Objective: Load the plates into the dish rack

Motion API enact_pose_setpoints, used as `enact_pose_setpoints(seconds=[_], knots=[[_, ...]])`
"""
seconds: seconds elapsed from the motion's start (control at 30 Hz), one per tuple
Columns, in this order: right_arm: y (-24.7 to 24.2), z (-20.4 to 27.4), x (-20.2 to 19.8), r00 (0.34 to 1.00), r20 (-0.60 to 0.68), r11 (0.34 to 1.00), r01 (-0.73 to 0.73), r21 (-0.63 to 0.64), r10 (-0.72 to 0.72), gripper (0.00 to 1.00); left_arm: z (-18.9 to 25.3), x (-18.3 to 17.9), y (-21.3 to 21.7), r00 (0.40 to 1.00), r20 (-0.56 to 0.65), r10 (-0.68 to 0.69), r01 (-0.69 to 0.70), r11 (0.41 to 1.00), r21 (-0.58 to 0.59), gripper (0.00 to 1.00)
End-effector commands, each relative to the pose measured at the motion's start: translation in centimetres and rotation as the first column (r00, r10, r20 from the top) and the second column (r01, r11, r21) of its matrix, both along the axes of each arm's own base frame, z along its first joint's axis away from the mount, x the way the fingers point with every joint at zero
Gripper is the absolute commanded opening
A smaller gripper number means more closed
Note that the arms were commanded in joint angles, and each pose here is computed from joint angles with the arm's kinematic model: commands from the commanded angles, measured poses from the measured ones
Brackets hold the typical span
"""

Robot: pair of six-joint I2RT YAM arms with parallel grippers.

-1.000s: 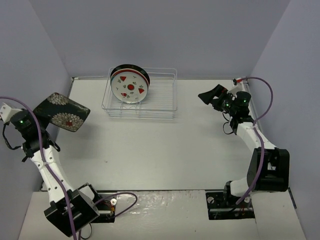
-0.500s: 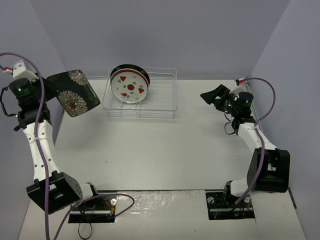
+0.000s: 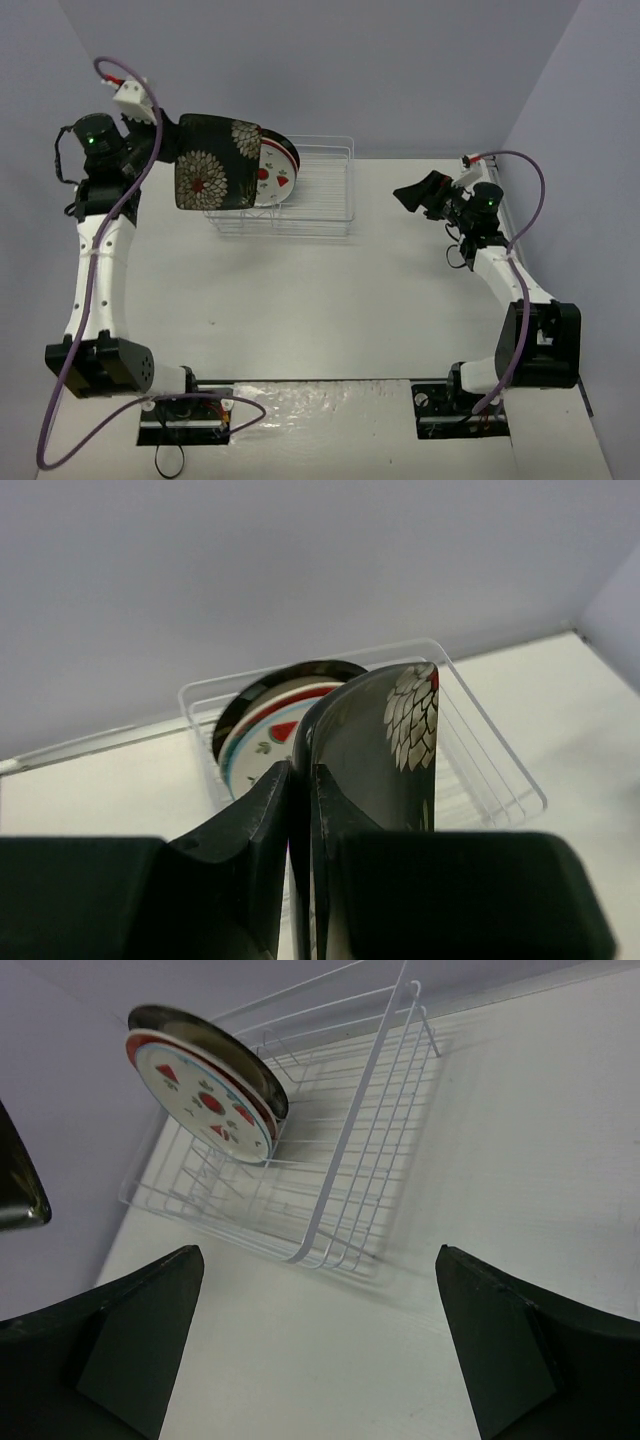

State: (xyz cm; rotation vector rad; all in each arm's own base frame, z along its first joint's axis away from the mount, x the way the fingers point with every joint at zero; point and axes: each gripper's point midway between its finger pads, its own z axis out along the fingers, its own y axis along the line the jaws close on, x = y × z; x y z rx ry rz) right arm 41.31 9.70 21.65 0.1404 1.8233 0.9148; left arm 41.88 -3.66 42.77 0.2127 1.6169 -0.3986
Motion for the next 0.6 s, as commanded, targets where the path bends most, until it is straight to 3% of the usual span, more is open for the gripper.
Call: enact_pose_setpoints(seconds=[0.0,0.07,0.2,0.3,0.43,0.57], knots=[[6.1,6.0,-1.7,0.917,0.314,0.957,-0.18,-0.227,0.247,0.99,7.1,0.6,-3.0,0.968,0.217,-0.127,0.104,0.988,0.114,0.0],[9.6,5.8,-2.4,0.89,0.314,0.93,-0.252,-0.267,0.331,0.99,6.5,1.3,-3.5,0.968,0.199,-0.155,0.136,0.985,0.104,0.0],[17.7,7.5,-3.5,0.747,0.372,0.831,-0.45,-0.327,0.551,0.98,6.6,1.9,-4.7,0.959,0.203,-0.198,0.194,0.98,0.039,0.0],[20.6,8.1,-2.8,0.697,0.391,0.799,-0.513,-0.314,0.601,0.98,6.7,1.6,-6.7,0.931,0.229,-0.285,0.278,0.958,0.065,0.0],[21.6,7.4,-1.5,0.717,0.355,0.8,-0.531,-0.28,0.6,0.97,6.5,1.8,-7.5,0.918,0.237,-0.317,0.291,0.947,0.136,0.0],[21.1,6.2,-1.4,0.749,0.315,0.811,-0.516,-0.275,0.583,0.97,4.8,2.6,-8.8,0.904,0.208,-0.374,0.303,0.902,0.307,0.0]])
